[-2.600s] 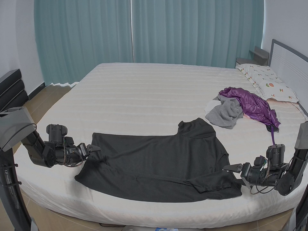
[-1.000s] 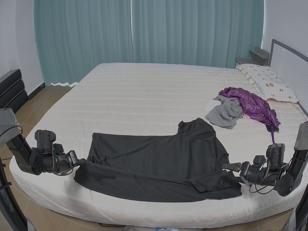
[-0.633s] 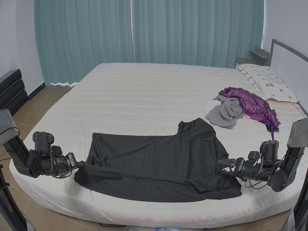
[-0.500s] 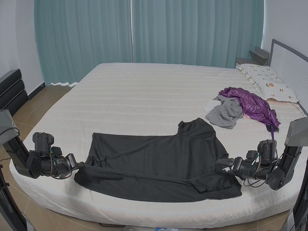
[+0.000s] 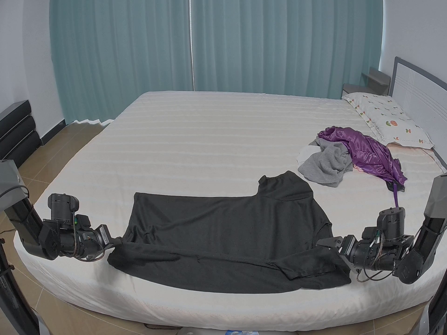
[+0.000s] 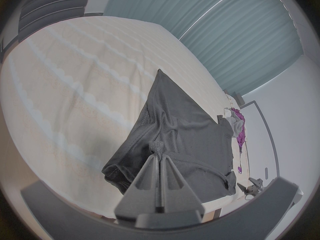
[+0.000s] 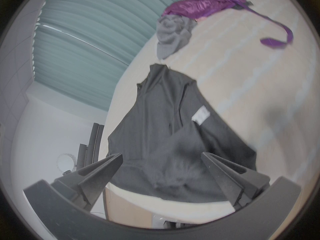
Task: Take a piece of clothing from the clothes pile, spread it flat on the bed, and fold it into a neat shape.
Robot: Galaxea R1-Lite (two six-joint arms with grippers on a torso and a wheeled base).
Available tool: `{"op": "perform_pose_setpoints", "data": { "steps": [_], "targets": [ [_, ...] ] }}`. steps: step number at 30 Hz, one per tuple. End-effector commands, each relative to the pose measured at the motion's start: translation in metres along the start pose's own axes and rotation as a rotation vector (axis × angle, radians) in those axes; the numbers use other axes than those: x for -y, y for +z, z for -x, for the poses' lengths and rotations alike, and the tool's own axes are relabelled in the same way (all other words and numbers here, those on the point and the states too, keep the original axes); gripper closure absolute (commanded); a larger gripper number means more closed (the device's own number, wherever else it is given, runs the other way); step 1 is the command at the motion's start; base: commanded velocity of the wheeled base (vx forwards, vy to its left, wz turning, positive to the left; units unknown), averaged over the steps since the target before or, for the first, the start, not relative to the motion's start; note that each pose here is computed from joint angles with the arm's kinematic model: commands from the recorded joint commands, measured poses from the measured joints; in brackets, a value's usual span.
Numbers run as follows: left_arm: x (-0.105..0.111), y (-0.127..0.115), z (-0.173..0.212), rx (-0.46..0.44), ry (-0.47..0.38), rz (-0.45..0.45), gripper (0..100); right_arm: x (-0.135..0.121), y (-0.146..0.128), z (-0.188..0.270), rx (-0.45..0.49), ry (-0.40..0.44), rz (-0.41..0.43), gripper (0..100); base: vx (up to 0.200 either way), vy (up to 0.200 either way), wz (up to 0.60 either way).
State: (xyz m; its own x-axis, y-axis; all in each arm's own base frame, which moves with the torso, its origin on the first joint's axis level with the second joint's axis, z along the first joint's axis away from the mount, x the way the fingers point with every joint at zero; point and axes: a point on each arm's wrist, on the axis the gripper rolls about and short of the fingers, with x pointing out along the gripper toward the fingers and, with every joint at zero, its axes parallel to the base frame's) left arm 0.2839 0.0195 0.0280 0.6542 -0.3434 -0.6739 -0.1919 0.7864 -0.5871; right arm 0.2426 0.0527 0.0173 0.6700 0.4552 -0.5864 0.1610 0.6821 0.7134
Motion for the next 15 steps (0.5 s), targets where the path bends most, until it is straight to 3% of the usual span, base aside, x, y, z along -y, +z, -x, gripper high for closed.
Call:
{"op": "perform_pose_setpoints", "data": {
  "steps": [1, 8, 15],
  "targets": [
    [-0.003, 0.0, -0.005, -0.01, 0.005, 0.02, 100, -0.022, -0.016, 0.011, -0.032, 0.013, -0.027, 0, 0.0, 0.0, 0.0],
    [-0.002, 0.001, -0.005, -0.007, 0.002, 0.043, 100, -0.027, -0.028, -0.011, -0.067, -0.057, -0.131, 0, 0.0, 0.0, 0.0],
    [-0.004, -0.001, -0.008, -0.019, 0.005, 0.048, 100, -0.02, -0.039, -0.03, -0.099, -0.116, -0.145, 0, 0.0, 0.0, 0.0]
  ]
}}
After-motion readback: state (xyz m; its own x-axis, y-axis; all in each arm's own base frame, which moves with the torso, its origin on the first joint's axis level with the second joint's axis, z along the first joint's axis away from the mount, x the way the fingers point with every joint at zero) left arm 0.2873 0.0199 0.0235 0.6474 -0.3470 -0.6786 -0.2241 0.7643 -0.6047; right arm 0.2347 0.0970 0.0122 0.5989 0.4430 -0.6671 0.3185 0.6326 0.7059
